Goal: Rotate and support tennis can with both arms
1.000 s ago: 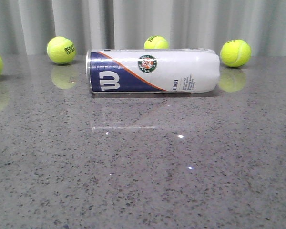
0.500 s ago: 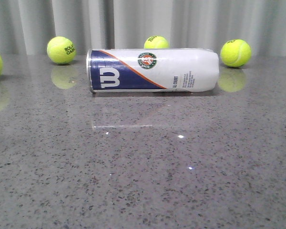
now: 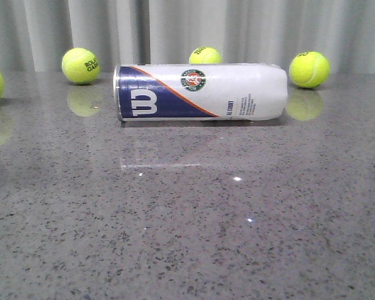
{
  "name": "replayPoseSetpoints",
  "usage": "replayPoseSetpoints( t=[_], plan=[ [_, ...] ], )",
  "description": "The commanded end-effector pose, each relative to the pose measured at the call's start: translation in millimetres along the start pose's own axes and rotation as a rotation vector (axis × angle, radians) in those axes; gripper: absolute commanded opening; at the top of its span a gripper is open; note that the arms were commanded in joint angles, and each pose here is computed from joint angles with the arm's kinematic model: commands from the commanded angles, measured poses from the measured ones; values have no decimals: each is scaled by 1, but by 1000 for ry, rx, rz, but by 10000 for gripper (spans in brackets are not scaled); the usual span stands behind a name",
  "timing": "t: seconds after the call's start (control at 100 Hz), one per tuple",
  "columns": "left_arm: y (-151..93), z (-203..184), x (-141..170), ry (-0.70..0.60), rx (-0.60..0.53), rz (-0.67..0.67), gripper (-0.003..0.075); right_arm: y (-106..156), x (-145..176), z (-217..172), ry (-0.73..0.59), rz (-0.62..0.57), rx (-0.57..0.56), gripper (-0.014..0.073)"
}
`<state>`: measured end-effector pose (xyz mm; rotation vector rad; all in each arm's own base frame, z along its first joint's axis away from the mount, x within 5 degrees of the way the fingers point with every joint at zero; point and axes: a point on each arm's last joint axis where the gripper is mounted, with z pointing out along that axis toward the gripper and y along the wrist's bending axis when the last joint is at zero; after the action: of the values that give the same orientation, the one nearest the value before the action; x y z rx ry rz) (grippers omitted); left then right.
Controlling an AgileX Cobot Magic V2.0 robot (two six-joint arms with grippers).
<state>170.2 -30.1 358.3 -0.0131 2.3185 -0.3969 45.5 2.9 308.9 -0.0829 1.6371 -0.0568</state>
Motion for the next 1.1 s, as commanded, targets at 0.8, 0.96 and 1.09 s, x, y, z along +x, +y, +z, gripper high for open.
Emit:
replayPoseSetpoints(
  t=[0.8,0.96,1.09],
  plan=[
    [-48,159,-57,179,744,19,658,-2,-14,-1,-92,7,21,-68],
    [-68,178,-56,221,787,47,658,-2,-14,-1,-92,7,21,-68],
    [-81,191,-55,246,818,53,658,-2,-14,-1,-92,7,21,-68]
  ],
)
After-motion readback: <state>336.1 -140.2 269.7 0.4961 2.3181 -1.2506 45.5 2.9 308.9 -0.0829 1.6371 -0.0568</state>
